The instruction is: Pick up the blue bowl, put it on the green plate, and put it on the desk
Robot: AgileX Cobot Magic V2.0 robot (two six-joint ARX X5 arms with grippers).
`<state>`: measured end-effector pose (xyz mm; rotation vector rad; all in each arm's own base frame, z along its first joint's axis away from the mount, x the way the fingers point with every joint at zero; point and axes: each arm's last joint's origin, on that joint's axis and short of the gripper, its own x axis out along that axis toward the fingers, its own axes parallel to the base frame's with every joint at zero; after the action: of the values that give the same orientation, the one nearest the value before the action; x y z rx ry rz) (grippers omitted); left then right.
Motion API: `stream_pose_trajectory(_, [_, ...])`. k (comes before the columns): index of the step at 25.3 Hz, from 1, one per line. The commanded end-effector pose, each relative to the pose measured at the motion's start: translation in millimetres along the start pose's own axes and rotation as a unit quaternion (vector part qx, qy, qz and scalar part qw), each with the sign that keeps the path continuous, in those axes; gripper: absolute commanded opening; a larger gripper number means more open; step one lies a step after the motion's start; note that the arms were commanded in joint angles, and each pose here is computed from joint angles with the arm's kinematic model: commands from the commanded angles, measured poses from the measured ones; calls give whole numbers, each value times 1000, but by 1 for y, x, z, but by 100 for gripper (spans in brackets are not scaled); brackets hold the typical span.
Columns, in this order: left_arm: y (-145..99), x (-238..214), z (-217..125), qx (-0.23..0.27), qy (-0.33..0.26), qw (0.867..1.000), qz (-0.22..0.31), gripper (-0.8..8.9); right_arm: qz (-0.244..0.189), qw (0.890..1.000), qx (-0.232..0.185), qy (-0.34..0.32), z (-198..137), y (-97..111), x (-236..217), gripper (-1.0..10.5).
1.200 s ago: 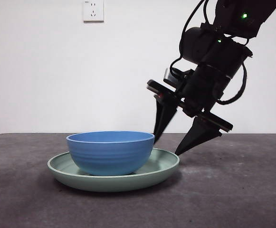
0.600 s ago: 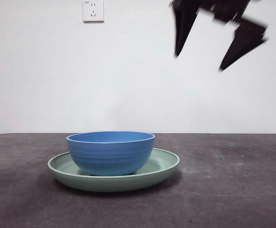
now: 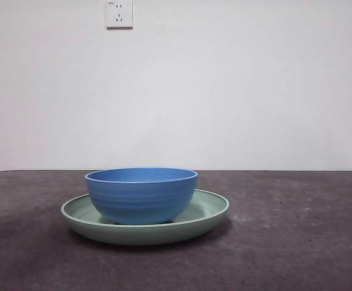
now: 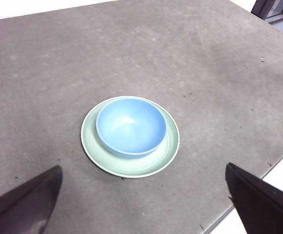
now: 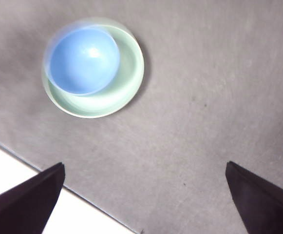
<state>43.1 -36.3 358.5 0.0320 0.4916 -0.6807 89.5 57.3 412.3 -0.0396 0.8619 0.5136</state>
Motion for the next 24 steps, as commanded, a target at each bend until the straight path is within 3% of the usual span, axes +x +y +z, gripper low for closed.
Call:
stream_pose_trajectory(1, [-1,-2,3,1,-7,1000,-1,625,3,1000,0,-6,-17,-1,-21,596])
stream_pose_trajectory(8, [0,-2,-2,0,20,1000,2,625,21,997,7,-75,-61,-6,-54,594])
stream_pose_trajectory(15, [0,-2,-2,0,21,1000,3,615,12,999,11,-30,-75,-11,-22,594])
stream_pose_trajectory(16, [0,-2,-3,0,21,1000,2,588,12,999,10,-29,-75,-11,-19,535])
stream_pose_trajectory(17, [0,-2,-3,2,21,1000,2,455,12,999,8,-29,-74,-11,-17,336])
stream_pose_trajectory(18, [0,-2,-3,2,21,1000,2,206,12,999,8,-32,-74,-11,-15,84])
stream_pose_trajectory(19, [0,-2,-3,2,21,1000,2,-17,13,999,8,-38,-72,-11,-15,14])
stream_pose_trajectory(20, [0,-2,-2,2,20,1000,3,32,16,999,11,-45,-71,-11,-16,19])
stream_pose_trajectory(24, [0,-2,-2,2,19,1000,2,29,13,999,10,-49,-70,-11,-16,19])
